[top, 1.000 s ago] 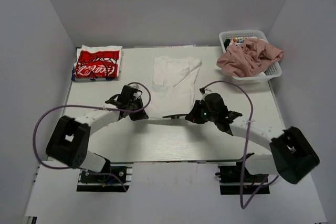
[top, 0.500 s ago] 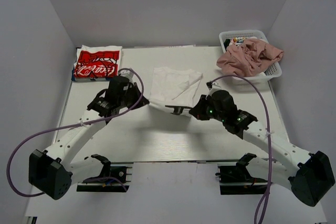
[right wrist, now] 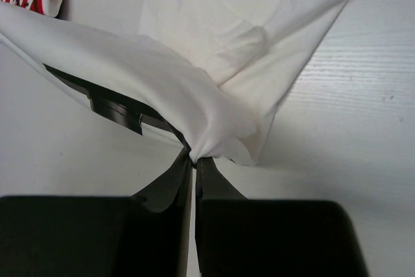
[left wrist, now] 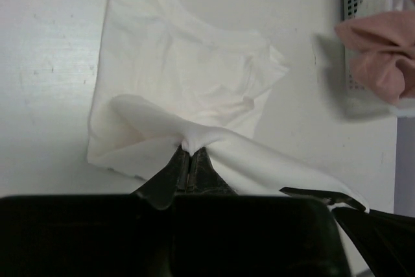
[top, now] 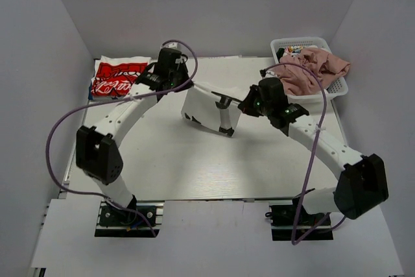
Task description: Fold and stack the t-shirts
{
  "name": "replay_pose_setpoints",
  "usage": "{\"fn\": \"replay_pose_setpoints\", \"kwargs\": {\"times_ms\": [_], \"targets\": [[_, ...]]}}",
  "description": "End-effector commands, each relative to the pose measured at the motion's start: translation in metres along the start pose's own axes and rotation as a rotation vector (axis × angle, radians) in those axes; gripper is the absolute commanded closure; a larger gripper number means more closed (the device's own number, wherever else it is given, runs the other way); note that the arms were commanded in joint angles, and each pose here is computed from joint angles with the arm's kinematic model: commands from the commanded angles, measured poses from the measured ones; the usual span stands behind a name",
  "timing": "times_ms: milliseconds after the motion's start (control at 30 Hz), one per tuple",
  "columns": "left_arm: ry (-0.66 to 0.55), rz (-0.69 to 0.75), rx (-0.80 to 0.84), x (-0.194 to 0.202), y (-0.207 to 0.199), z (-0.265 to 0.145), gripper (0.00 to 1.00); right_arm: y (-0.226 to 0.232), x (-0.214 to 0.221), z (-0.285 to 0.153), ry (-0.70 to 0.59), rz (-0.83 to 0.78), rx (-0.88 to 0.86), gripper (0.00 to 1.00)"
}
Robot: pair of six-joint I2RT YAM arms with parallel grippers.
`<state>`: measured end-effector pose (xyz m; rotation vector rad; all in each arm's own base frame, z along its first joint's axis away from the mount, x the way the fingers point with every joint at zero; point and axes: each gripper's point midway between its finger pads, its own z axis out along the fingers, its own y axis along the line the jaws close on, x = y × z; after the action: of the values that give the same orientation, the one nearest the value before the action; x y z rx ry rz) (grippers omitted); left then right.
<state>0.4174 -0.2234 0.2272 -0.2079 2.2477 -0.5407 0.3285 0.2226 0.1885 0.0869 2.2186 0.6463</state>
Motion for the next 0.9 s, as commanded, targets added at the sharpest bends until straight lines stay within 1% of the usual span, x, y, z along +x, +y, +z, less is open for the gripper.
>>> {"fn": "replay_pose_setpoints", "kwargs": {"times_ms": [0, 33, 67, 100, 133, 167, 200, 233, 267, 300, 333, 367, 433, 467, 500, 533, 567, 600, 633, 667, 700, 767, 800, 833, 867], "targets": [[-0.085, 0.038, -0.050, -0.040, 0.003, 0.014, 1.00, -0.002, -0.039, 0.008, -0.047, -0.011, 0.008, 1.00], [-0.089, 0.042, -0.060, -0.046, 0.006, 0.022, 1.00, -0.014, -0.036, 0.019, -0.019, -0.009, 0.034, 1.00], [-0.113, 0.040, -0.044, -0.060, -0.003, 0.026, 1.00, -0.012, -0.044, 0.027, -0.017, -0.003, 0.022, 1.00], [-0.072, 0.047, -0.069, -0.052, 0.006, 0.049, 1.00, -0.022, -0.043, 0.036, 0.000, 0.008, 0.041, 1.00], [-0.084, 0.058, -0.040, -0.061, -0.003, 0.054, 1.00, -0.027, -0.045, 0.041, 0.004, 0.015, 0.052, 1.00], [-0.076, 0.052, -0.057, -0.064, 0.003, 0.064, 1.00, -0.022, -0.048, 0.049, 0.030, 0.024, 0.008, 1.00], [-0.064, 0.065, -0.045, -0.063, 0.000, 0.075, 1.00, -0.032, -0.047, 0.059, 0.046, 0.040, 0.025, 1.00], [-0.041, 0.059, -0.049, -0.062, 0.005, 0.095, 1.00, -0.033, -0.048, 0.064, 0.057, 0.040, 0.017, 1.00], [-0.022, 0.060, -0.044, -0.058, 0.005, 0.106, 1.00, -0.039, -0.043, 0.080, 0.093, 0.051, 0.022, 1.00], [-0.010, 0.067, -0.039, -0.058, 0.009, 0.116, 1.00, -0.047, -0.055, 0.085, 0.079, 0.064, 0.027, 1.00], [-0.036, 0.067, -0.023, -0.066, 0.004, 0.123, 1.00, -0.042, -0.059, 0.088, 0.092, 0.065, 0.002, 1.00], [-0.013, 0.076, -0.036, -0.055, 0.012, 0.145, 1.00, -0.056, -0.047, 0.108, 0.138, 0.082, 0.024, 1.00], [-0.051, 0.090, -0.025, -0.063, 0.009, 0.159, 1.00, -0.052, -0.062, 0.117, 0.133, 0.087, -0.011, 1.00], [-0.054, 0.085, -0.032, -0.064, 0.016, 0.167, 1.00, -0.068, -0.047, 0.137, 0.181, 0.121, 0.027, 1.00], [-0.057, 0.095, -0.031, -0.063, 0.017, 0.177, 0.96, -0.064, -0.067, 0.141, 0.150, 0.123, 0.016, 1.00], [-0.056, 0.095, -0.031, -0.062, 0.018, 0.181, 0.88, -0.076, -0.058, 0.149, 0.184, 0.153, 0.051, 1.00], [-0.053, 0.095, -0.033, -0.060, 0.019, 0.185, 0.72, -0.079, -0.058, 0.153, 0.191, 0.161, 0.062, 0.99], [-0.040, 0.095, -0.028, -0.055, 0.020, 0.189, 0.48, -0.083, -0.059, 0.163, 0.196, 0.168, 0.075, 0.75], [-0.038, 0.096, -0.019, -0.053, 0.020, 0.192, 0.01, -0.086, -0.066, 0.163, 0.188, 0.176, 0.090, 0.54], [-0.038, 0.096, -0.019, -0.053, 0.020, 0.192, 0.00, -0.085, -0.068, 0.164, 0.189, 0.178, 0.085, 0.17], [-0.032, 0.096, -0.008, -0.052, 0.018, 0.192, 0.00, -0.083, -0.072, 0.165, 0.187, 0.167, 0.076, 0.10], [-0.032, 0.096, 0.007, -0.058, 0.011, 0.181, 0.00, -0.077, -0.084, 0.162, 0.164, 0.149, 0.056, 0.10], [-0.017, 0.107, 0.008, -0.053, 0.013, 0.179, 0.00, -0.071, -0.092, 0.156, 0.138, 0.137, 0.041, 0.10], [-0.014, 0.107, 0.007, -0.052, 0.013, 0.174, 0.00, -0.072, -0.085, 0.155, 0.148, 0.137, 0.044, 0.10], [-0.041, 0.113, 0.030, -0.061, 0.001, 0.159, 0.00, -0.065, -0.088, 0.149, 0.137, 0.133, 0.029, 0.10]]}}
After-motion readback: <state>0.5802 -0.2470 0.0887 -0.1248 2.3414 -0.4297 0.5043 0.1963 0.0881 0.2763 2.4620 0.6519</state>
